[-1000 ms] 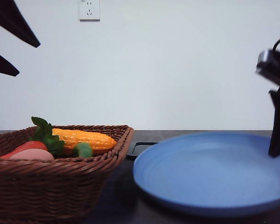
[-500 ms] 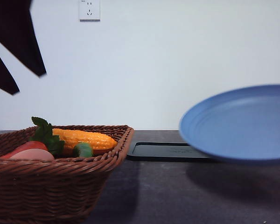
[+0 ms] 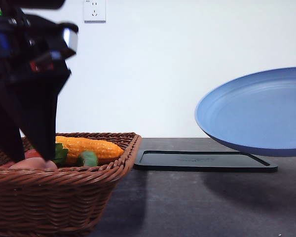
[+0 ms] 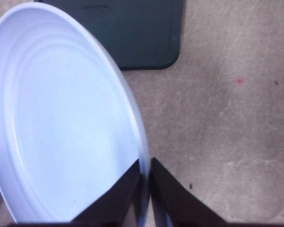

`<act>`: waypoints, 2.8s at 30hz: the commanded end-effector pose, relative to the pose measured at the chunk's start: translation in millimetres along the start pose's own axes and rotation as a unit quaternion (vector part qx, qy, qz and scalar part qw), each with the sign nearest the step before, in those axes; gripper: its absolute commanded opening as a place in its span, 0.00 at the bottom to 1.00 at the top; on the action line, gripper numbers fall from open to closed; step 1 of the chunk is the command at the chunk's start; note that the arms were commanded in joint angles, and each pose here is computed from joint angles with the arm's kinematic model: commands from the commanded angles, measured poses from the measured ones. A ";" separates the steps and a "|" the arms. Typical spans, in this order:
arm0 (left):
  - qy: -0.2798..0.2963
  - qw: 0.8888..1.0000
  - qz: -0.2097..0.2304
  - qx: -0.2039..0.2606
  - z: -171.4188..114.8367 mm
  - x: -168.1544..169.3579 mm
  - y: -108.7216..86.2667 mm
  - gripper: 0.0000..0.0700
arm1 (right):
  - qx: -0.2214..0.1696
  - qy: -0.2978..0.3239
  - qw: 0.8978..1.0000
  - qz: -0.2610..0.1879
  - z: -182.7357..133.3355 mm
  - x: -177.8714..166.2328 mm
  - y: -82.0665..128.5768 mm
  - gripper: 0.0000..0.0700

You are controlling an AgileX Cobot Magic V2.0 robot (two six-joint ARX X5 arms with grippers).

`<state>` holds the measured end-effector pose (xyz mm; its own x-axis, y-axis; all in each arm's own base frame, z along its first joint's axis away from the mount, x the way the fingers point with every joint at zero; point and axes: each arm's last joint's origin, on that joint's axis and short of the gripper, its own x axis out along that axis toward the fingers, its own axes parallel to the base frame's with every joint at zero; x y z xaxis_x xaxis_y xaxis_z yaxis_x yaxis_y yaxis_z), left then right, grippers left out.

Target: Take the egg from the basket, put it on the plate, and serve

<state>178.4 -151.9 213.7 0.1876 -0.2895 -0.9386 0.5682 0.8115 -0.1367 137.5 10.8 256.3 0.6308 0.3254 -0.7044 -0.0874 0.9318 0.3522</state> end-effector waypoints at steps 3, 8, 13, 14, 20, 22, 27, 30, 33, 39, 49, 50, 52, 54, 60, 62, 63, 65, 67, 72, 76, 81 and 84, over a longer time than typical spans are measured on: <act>0.011 1.000 0.002 0.012 6.7 11.1 -2.1 0.57 | -0.008 -0.011 1.000 0.011 3.8 -3.2 2.1 0.00; 0.023 1.000 0.003 0.012 9.7 22.7 -1.3 0.57 | -0.008 -0.011 1.000 0.012 3.8 -3.2 2.2 0.00; 0.041 0.999 0.005 0.016 8.4 27.8 -0.7 0.56 | -0.008 -0.011 1.000 0.012 3.8 -3.2 2.2 0.00; 0.041 0.999 0.005 0.017 8.4 27.8 -0.7 0.56 | -0.008 -0.011 1.000 0.011 3.8 -3.2 2.1 0.00; 0.039 0.999 0.005 0.017 8.8 27.9 -0.7 0.48 | -0.008 -0.011 1.000 0.013 3.8 -3.2 2.2 0.00; 0.040 0.999 0.005 0.017 8.6 27.8 -0.7 0.39 | -0.008 -0.010 1.000 0.018 3.8 -3.2 2.5 0.00; 0.051 0.999 0.006 0.016 6.6 27.6 -0.3 0.27 | -0.008 -0.011 1.000 0.026 4.1 -3.3 3.0 0.00; 0.052 0.998 0.006 0.016 6.3 27.6 -0.3 0.22 | -0.008 -0.012 0.999 0.033 4.6 -3.3 3.5 0.00; 0.049 0.999 0.006 0.016 7.4 27.1 -0.5 0.20 | -0.011 -0.018 0.999 0.044 6.0 -3.4 4.4 0.00; 0.023 1.000 0.010 0.019 17.9 8.2 -3.4 0.20 | -0.005 -0.025 0.997 0.079 9.0 -3.3 6.8 0.00; -0.136 0.990 -0.006 0.032 47.7 -95.3 -18.9 0.20 | 0.035 0.011 0.993 0.112 13.6 10.8 5.3 0.00; -0.158 0.987 -0.010 0.036 49.9 -106.6 -22.0 0.20 | 0.036 0.018 0.992 0.117 13.9 12.9 5.3 0.00; -0.194 0.980 -0.019 0.046 53.3 -123.7 -28.6 0.20 | 0.041 0.034 0.990 0.128 13.9 17.6 6.3 0.00; -0.227 0.972 -0.030 0.057 56.4 -135.7 -35.9 0.20 | 0.044 0.053 0.987 0.143 13.3 22.8 8.6 0.00; -0.256 0.960 -0.064 0.093 63.2 -134.0 -61.6 0.20 | 0.035 0.105 0.980 0.163 9.9 38.2 17.9 0.00; -0.247 0.961 -0.072 0.106 65.9 -126.1 -71.3 0.20 | 0.032 0.121 0.978 0.167 8.5 43.1 20.7 0.00; -0.240 0.961 -0.075 0.112 67.2 -121.5 -75.6 0.20 | 0.031 0.128 0.977 0.168 7.8 44.9 21.9 0.00; -0.224 0.964 -0.080 0.123 70.0 -110.3 -84.0 0.20 | 0.029 0.138 0.975 0.170 6.7 47.4 23.8 0.00; -0.204 0.967 -0.081 0.131 73.0 -97.5 -91.2 0.20 | 0.026 0.142 0.974 0.173 6.0 48.3 25.3 0.00; -0.155 0.974 -0.079 0.146 80.3 -62.9 -105.6 0.20 | 0.020 0.146 0.973 0.177 4.8 48.6 28.0 0.00; -0.126 0.977 -0.077 0.154 83.6 -39.7 -114.3 0.20 | 0.022 0.151 0.972 0.177 3.8 48.4 27.8 0.00; -0.097 0.980 -0.071 0.157 85.4 -19.7 -118.0 0.20 | 0.023 0.152 0.972 0.177 3.6 48.4 27.8 0.00; -0.092 0.980 -0.071 0.159 85.0 -16.5 -120.0 0.20 | 0.024 0.153 0.972 0.177 3.4 48.3 27.7 0.00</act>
<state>177.9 -281.8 271.8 0.2183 -0.4885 -0.8448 0.8095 0.5741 -0.1227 166.2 50.1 230.4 0.3066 0.6510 -0.6944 -0.2100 0.7579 0.6177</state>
